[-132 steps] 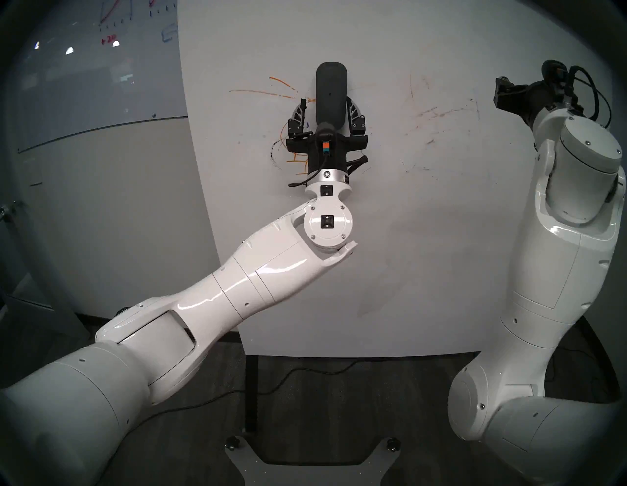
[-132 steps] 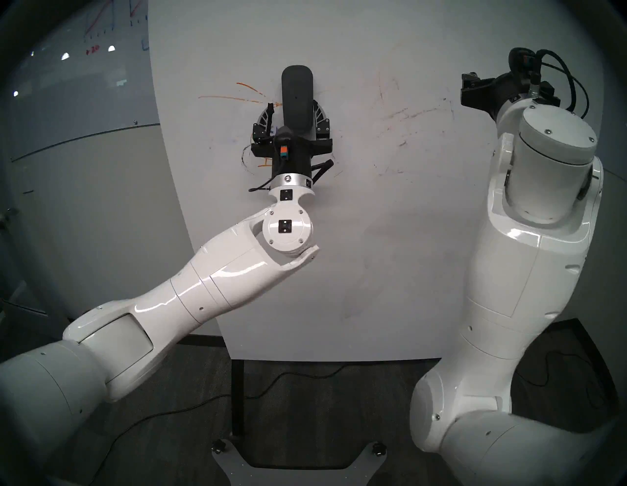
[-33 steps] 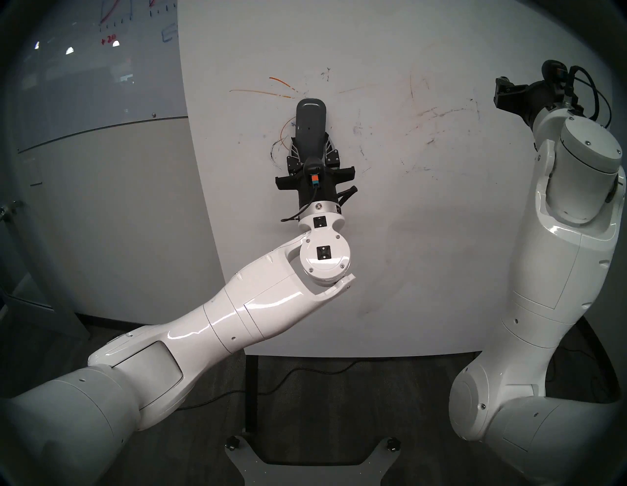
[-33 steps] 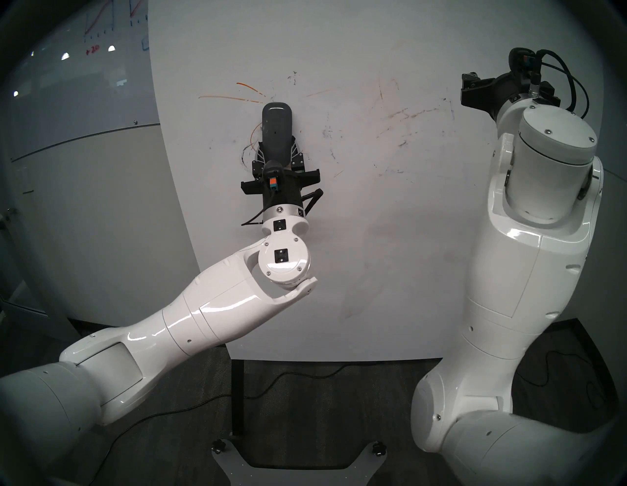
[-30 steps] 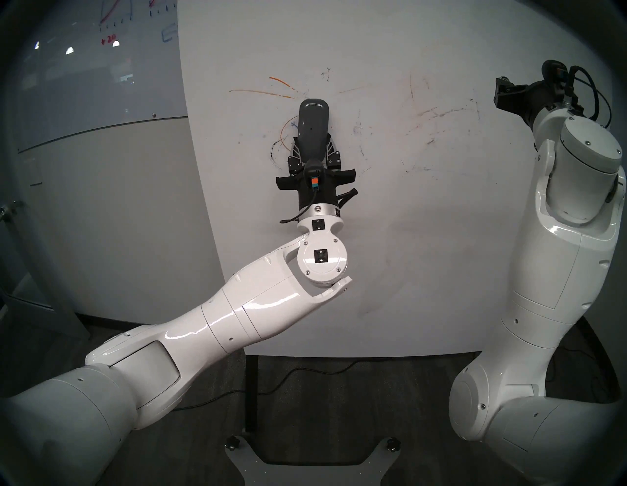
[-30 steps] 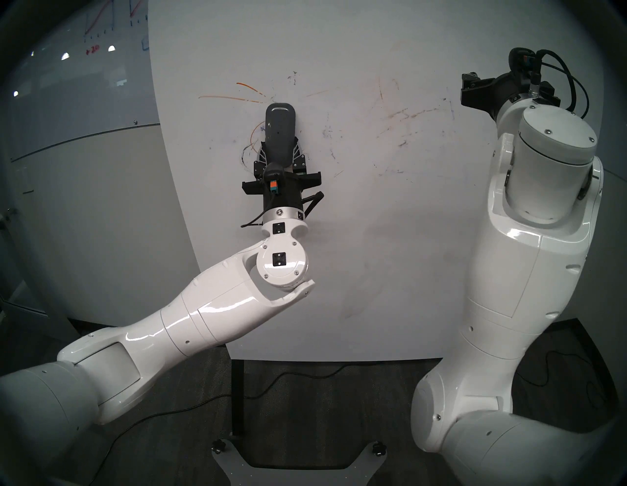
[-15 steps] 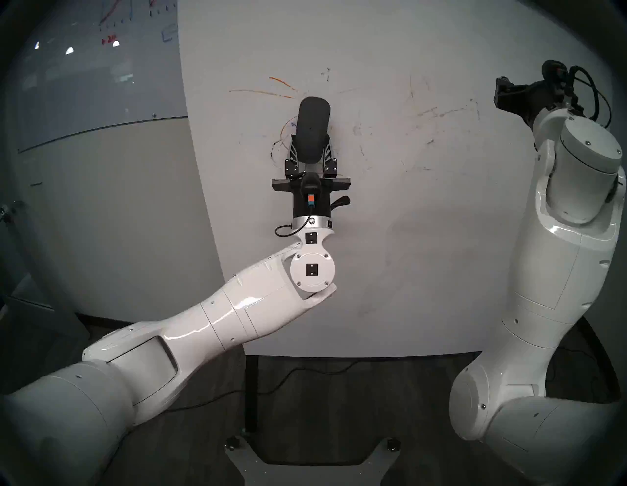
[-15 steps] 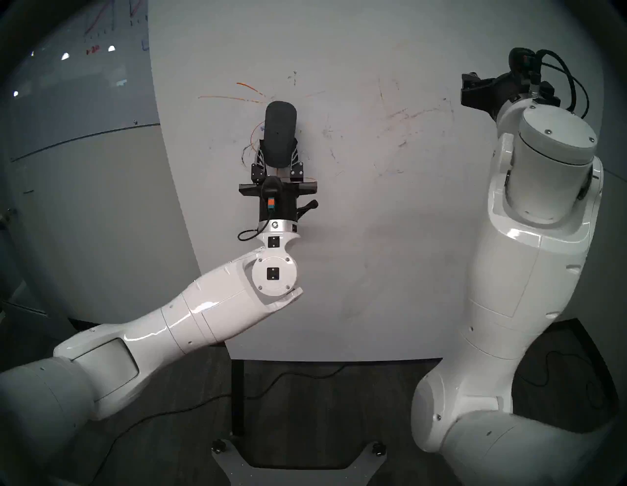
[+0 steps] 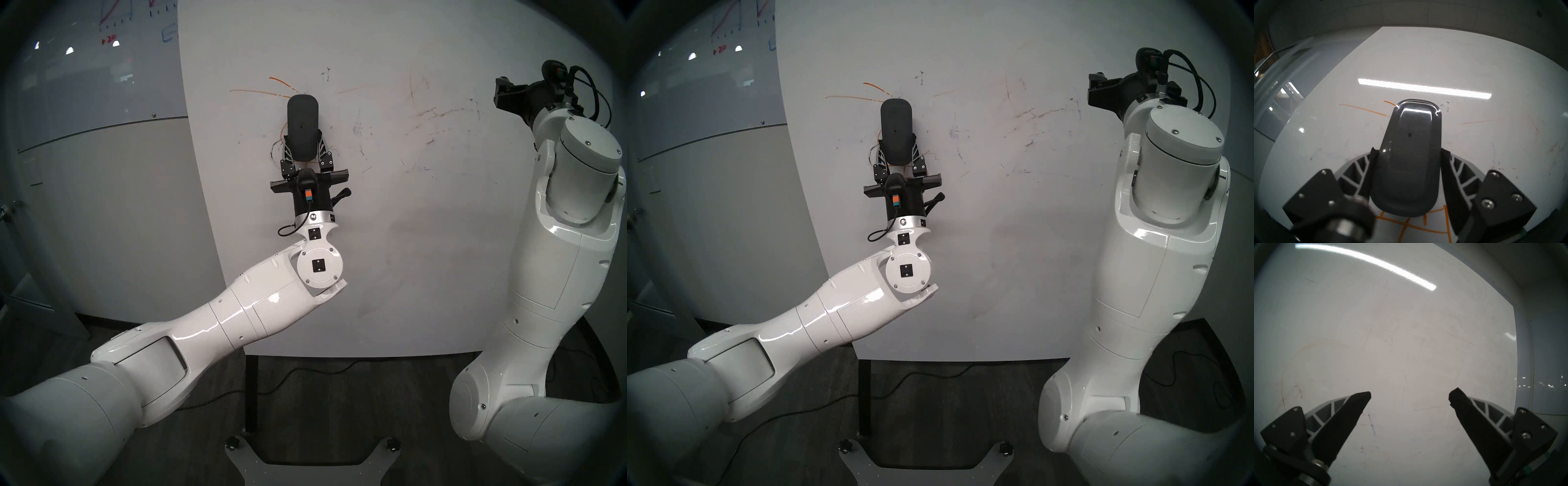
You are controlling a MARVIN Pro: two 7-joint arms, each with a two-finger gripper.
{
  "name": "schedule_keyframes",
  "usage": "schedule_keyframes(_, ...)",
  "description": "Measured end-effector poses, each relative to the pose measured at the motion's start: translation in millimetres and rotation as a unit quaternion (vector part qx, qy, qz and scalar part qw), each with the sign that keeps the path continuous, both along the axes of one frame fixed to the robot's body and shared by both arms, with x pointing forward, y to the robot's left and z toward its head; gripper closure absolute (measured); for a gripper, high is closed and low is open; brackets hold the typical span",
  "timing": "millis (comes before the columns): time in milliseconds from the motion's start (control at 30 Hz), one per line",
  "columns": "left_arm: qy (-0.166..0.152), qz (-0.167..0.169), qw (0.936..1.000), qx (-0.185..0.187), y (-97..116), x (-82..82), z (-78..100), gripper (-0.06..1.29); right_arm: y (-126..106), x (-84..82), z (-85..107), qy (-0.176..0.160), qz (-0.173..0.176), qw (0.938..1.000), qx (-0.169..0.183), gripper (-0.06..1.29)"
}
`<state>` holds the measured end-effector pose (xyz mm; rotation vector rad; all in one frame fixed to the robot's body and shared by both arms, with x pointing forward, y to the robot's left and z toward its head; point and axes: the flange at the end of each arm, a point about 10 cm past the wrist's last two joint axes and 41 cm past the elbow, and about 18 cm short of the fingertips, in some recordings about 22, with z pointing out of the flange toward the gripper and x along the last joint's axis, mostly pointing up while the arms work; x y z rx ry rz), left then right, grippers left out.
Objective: Erase all marks on the whiteboard with the eraser
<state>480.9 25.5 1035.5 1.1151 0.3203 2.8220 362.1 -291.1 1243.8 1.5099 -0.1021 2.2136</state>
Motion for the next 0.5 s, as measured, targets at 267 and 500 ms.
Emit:
schedule_keyframes(267,0.054,-0.008,0.9984,-0.011,-2.2,-3.0,7.1,0.57,0.0,0.0,0.0,0.0,0.0,1.0,0.0,-0.02)
schedule_keyframes(500,0.081,0.0,0.9967,-0.01,-3.3,-5.5,11.7,0.58,0.0,0.0,0.0,0.0,0.0,1.0,0.0,-0.02)
